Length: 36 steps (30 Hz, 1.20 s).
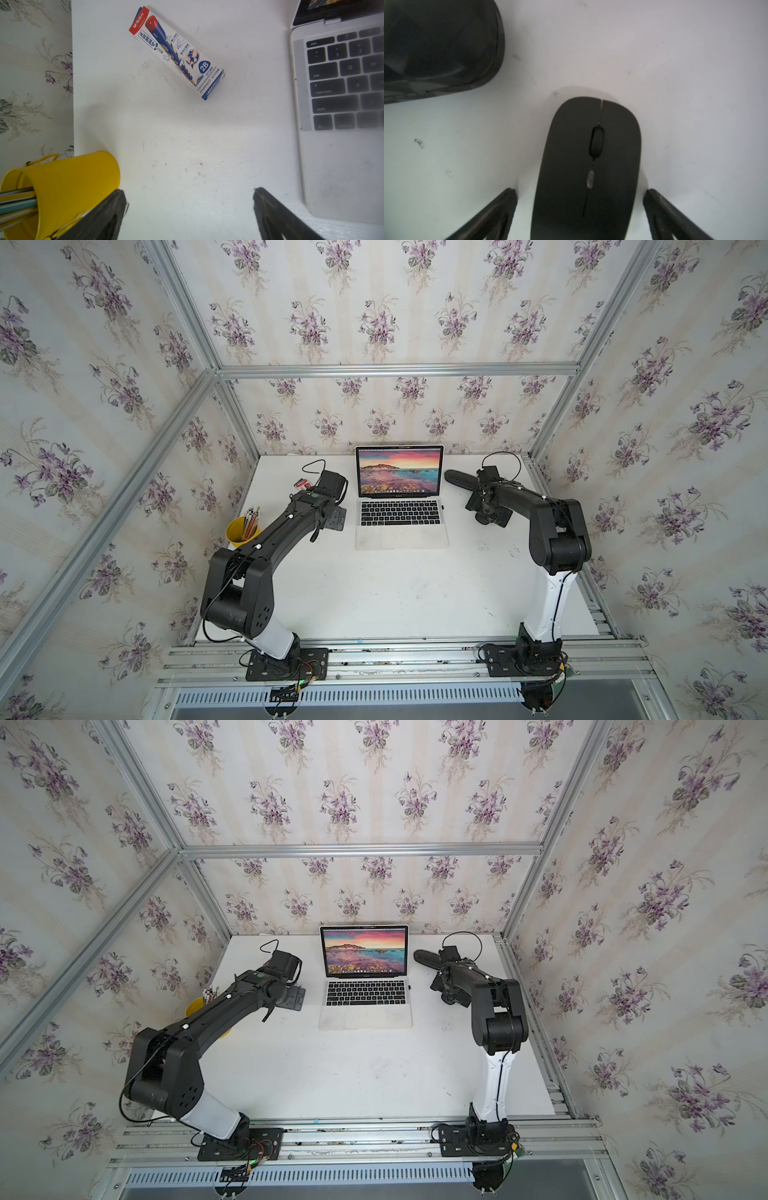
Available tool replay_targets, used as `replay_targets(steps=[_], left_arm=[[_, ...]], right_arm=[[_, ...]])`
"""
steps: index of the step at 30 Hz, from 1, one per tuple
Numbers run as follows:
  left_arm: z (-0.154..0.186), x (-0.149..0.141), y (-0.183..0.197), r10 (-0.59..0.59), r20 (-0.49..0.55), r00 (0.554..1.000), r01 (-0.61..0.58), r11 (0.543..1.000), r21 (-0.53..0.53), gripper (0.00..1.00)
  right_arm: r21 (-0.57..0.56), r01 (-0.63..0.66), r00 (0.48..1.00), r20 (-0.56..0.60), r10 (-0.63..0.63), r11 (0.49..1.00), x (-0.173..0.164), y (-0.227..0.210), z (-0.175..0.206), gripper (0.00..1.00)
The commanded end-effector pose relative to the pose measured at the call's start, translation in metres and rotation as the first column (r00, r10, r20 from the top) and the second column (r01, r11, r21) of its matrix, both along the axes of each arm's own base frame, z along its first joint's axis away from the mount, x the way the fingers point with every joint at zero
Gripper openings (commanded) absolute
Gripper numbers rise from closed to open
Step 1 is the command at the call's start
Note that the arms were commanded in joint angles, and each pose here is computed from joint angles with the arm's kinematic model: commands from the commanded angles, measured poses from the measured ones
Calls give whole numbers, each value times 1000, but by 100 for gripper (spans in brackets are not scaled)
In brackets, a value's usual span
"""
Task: Remove the wireless mouse receiver from the laptop
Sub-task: Pick up the mouse from the center of the board.
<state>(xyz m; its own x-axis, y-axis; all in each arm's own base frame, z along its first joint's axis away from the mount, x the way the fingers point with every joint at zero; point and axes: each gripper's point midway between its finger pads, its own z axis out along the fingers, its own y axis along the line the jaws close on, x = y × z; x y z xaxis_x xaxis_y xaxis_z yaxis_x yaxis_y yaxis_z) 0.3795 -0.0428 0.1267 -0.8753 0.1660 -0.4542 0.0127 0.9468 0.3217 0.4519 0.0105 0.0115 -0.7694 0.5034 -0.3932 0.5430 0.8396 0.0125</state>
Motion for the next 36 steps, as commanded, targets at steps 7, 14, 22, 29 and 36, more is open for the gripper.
replay_targets(steps=[7, 14, 22, 29, 36], left_arm=[[-4, 3, -6, -22, -11, 1000, 22, 999, 28, 99], [3, 1, -20, -49, -3, 999, 49, 999, 14, 99], [25, -14, -59, -144, 35, 989, 147, 983, -113, 99], [54, -34, -114, -264, 126, 956, 292, 873, -390, 99], [64, -48, -174, -353, 171, 920, 374, 657, -655, 99]], right_arm=[[50, 10, 1000, -22, -9, 999, -5, 1, -15, 56], [99, -43, 999, -15, 44, 994, -8, 11, -17, 34], [95, -324, 940, 141, 309, 941, -8, 52, 40, 28], [4, -680, 716, 219, 663, 733, -35, 127, 93, 30], [-95, -876, 440, 246, 863, 474, -65, 203, 112, 31]])
